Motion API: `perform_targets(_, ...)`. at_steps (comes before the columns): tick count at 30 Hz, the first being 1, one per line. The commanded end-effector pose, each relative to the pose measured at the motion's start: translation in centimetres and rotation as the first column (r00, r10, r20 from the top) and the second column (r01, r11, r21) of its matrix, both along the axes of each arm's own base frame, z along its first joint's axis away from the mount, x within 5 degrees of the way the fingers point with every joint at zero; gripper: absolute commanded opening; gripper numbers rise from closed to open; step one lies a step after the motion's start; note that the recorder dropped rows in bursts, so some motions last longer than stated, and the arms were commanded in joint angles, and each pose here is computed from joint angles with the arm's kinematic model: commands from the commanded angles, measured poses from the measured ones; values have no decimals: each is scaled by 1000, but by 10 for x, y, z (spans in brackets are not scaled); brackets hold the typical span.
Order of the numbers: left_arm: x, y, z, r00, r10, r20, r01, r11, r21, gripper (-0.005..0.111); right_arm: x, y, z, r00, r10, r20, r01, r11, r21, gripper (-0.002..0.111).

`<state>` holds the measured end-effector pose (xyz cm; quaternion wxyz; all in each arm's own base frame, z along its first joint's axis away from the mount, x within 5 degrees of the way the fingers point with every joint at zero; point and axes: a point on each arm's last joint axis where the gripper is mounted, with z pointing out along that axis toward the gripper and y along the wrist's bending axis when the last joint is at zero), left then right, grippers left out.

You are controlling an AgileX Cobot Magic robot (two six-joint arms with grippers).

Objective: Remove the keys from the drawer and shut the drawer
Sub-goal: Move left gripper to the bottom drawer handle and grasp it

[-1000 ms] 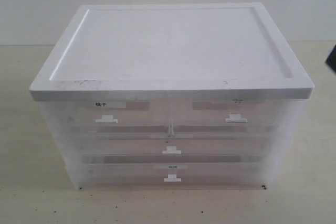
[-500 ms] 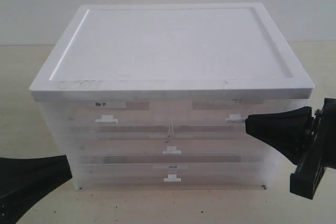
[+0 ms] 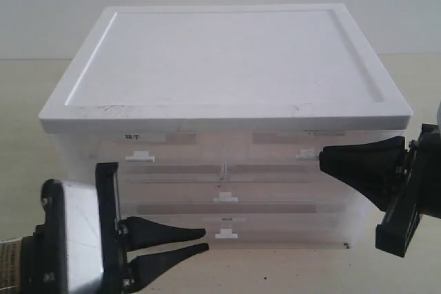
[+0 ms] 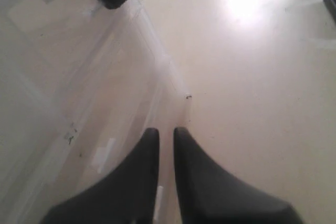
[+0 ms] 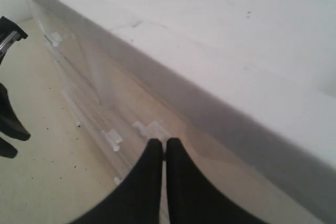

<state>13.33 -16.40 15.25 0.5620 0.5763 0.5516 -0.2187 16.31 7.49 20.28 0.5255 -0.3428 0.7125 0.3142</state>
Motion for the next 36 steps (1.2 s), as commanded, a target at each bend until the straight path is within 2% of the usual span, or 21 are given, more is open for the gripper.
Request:
perform_targets(1, 7, -19, 0, 992, 17, 123, -23, 998, 51, 37, 0, 0, 1, 1000, 1, 6, -1, 1000, 9, 0)
perform_targets(2, 8, -25, -2, 991, -2, 131, -11, 995, 96, 43, 0, 0, 1, 1000, 1, 6, -1, 1000, 9, 0)
perform_targets(5, 11, -35, -9, 989, -49, 142, 20, 979, 201, 43, 0, 0, 1, 1000, 0, 6, 0, 1000, 10, 0)
perform_targets(7, 13, -43, -11, 983, -50, 179, 8, 974, 228, 43, 0, 0, 1, 1000, 0, 6, 0, 1000, 10, 0)
perform_targets(11, 15, -48, -11, 933, -42, 356, -72, 951, 300, 43, 0, 0, 1, 1000, -1, 2, 1, 1000, 13, 0)
perform_targets(14, 15, -49, -10, 897, -40, 441, -128, 930, 346, 42, 0, 0, 1, 1000, -3, 3, 3, 1000, 14, 0)
perform_targets(18, 12, -51, -10, 885, -59, 462, -125, 925, 358, 37, 0, 0, 1, 1000, -3, 3, 3, 1000, 14, 0)
perform_targets(22, 14, -49, -10, 884, -32, 466, -158, 918, 364, 25, 0, 0, 1, 1000, -3, 3, 3, 1000, 14, 0)
perform_targets(32, 17, -47, -11, 874, -13, 485, -195, 906, 375, 24, 0, 0, 1, 1000, -1, 3, 1, 1000, 13, 0)
perform_targets(36, 19, -50, -21, 882, -26, 470, -189, 895, 404, 24, 0, 0, 1, 1000, -1, 3, 1, 1000, 13, 0)
